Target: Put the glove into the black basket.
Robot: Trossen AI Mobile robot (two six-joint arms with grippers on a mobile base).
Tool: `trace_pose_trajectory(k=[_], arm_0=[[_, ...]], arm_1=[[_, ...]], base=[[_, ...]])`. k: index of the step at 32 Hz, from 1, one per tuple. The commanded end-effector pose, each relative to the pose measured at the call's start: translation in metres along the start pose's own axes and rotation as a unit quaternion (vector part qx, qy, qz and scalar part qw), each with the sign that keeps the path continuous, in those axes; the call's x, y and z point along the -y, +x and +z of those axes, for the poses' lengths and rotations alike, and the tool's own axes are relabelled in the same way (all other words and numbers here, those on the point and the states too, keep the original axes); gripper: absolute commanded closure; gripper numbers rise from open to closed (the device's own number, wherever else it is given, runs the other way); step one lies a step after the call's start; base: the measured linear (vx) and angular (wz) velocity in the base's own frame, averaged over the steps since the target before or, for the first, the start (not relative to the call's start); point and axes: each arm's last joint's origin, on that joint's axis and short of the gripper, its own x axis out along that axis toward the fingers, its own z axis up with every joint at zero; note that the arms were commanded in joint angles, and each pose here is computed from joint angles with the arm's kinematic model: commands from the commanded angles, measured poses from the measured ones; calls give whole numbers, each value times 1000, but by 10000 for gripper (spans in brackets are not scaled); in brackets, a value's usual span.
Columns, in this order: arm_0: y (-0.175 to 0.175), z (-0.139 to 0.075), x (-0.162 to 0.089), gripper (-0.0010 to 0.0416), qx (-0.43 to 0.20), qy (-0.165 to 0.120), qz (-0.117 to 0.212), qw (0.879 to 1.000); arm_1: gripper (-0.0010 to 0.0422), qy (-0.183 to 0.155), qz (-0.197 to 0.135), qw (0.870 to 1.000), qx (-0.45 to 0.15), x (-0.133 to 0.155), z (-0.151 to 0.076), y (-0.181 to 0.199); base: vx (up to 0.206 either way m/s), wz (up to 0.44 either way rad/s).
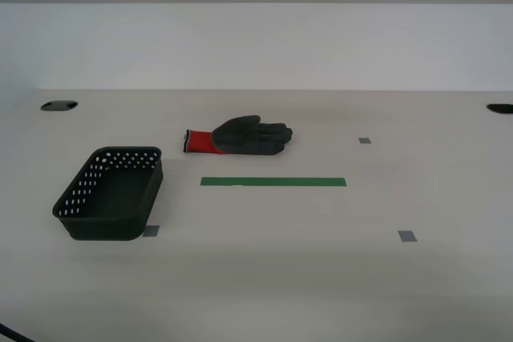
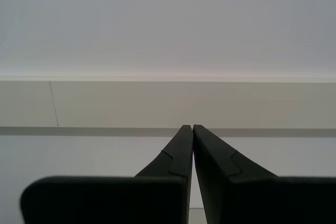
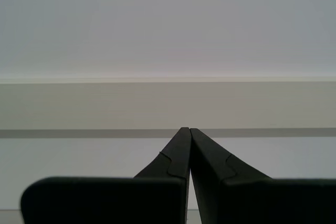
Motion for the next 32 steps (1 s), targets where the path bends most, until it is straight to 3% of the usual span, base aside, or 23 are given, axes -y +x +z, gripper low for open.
trace_pose_trajectory(k=[1,32], arm_0=[[0,1,0,405,1,0,-1,1000],[0,0,0,405,0,0,-1,1000]], arm_1=[[412,-1,0,1000,1,0,1,0],[412,-1,0,1000,-2,0,0,0]], base=[[0,0],[0,0]])
